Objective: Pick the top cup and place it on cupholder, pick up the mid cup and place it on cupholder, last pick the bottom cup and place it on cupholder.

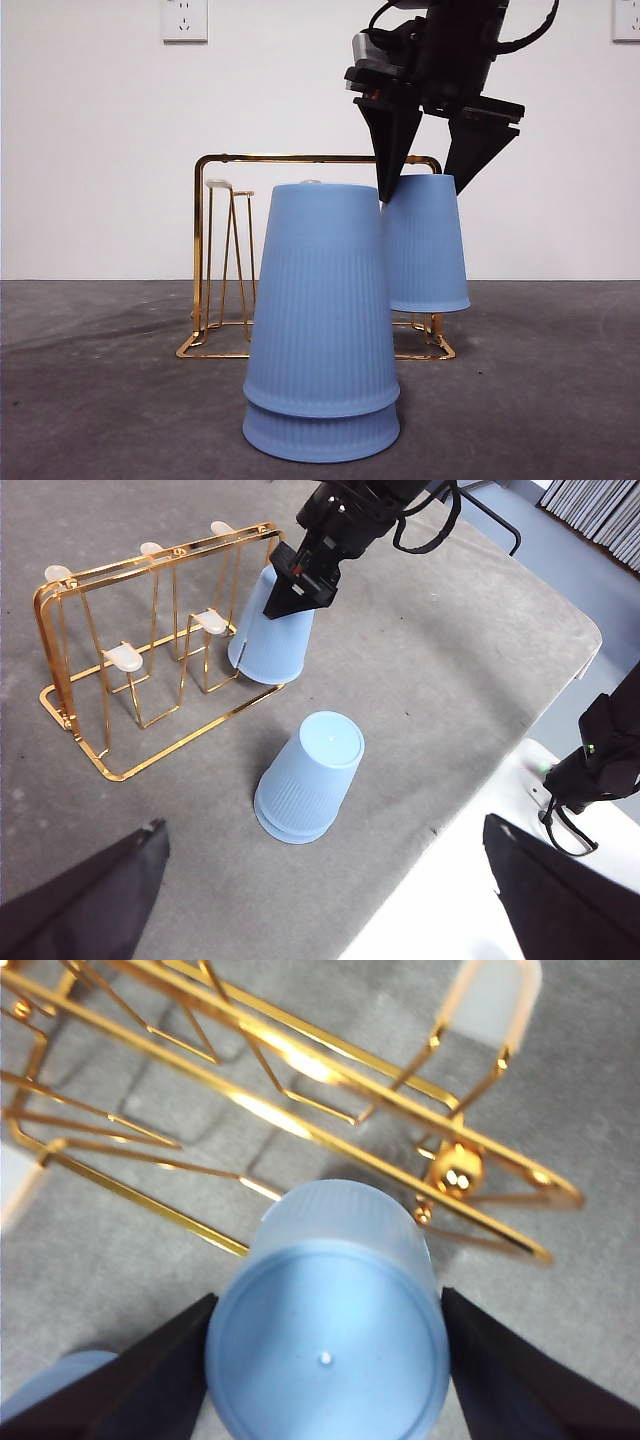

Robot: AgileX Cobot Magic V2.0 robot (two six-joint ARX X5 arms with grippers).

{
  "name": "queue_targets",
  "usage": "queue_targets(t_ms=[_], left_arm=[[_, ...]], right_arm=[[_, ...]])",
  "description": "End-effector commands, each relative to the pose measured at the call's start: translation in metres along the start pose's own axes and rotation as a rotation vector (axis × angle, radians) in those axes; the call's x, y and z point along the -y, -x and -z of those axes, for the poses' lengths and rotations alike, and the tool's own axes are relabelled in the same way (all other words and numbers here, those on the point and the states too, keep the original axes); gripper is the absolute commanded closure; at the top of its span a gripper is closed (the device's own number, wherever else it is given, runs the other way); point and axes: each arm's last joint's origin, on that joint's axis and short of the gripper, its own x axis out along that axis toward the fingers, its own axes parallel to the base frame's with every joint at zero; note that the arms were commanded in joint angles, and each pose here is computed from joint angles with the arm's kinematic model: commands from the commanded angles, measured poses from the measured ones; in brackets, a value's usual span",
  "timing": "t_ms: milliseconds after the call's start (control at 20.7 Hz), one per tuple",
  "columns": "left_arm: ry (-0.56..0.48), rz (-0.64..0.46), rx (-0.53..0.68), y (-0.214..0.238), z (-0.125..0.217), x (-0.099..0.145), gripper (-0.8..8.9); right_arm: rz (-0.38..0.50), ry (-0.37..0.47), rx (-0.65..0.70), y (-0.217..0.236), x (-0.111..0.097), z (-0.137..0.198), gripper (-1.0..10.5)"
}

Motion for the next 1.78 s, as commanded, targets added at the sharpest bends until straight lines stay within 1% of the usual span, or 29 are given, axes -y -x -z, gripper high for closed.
queue_targets(t_ms=[48, 289, 386, 482, 627, 771, 868, 964, 1109, 1205, 1350, 1542, 1591, 1783], left_arm=[[-0.024, 0.006, 0.025, 0.004, -0.004, 0.003, 3.14], [-0.030, 0.005, 0.025, 0.004, -0.004, 0.003, 3.14], [-0.036, 0.005, 0.024, 0.004, -0.004, 0.002, 3.14], [-0.046, 0.005, 0.023, 0.002, -0.006, 0.002, 3.14], [-0.041, 0.006, 0.002, -0.004, -0.009, -0.002, 3.14], [-0.020, 0.008, -0.032, -0.014, -0.013, -0.008, 3.14], [-0.007, 0.010, -0.054, -0.021, -0.016, -0.012, 3.16], [-0.005, 0.019, -0.066, -0.028, -0.019, -0.015, 3.18], [-0.013, 0.057, -0.058, -0.039, -0.027, -0.014, 3.18], [0.006, 0.086, -0.067, -0.050, -0.032, -0.013, 3.19], [0.011, 0.084, -0.113, -0.074, -0.038, -0.009, 3.18], [-0.020, 0.066, -0.233, -0.118, -0.040, 0.003, 3.18], [-0.032, 0.060, -0.273, -0.130, -0.039, 0.007, 3.18], [-0.061, 0.041, -0.367, -0.163, -0.039, 0.019, 3.17]], right_arm=[[-0.004, -0.002, 0.010, -0.006, -0.003, -0.004, 5.9], [-0.006, -0.010, 0.029, 0.002, -0.003, -0.005, 5.0], [-0.008, -0.008, 0.047, 0.020, -0.003, -0.001, 5.0], [-0.012, 0.001, 0.072, 0.050, -0.002, 0.008, 5.0], [-0.023, 0.012, 0.128, 0.103, -0.002, 0.032, 5.0], [-0.045, 0.048, 0.222, 0.151, -0.005, 0.062, 5.0], [-0.071, 0.067, 0.305, 0.177, -0.005, 0.090, 5.0], [-0.097, 0.086, 0.365, 0.194, -0.002, 0.123, 5.0], [-0.150, 0.115, 0.431, 0.203, 0.003, 0.169, 5.0], [-0.206, 0.109, 0.477, 0.206, 0.007, 0.197, 5.0], [-0.233, 0.072, 0.541, 0.210, 0.016, 0.228, 5.0], [-0.248, 0.041, 0.599, 0.216, 0.021, 0.248, 5.0], [-0.249, 0.041, 0.603, 0.216, 0.022, 0.249, 5.0], [-0.241, 0.039, 0.615, 0.217, 0.022, 0.249, 5.0]])
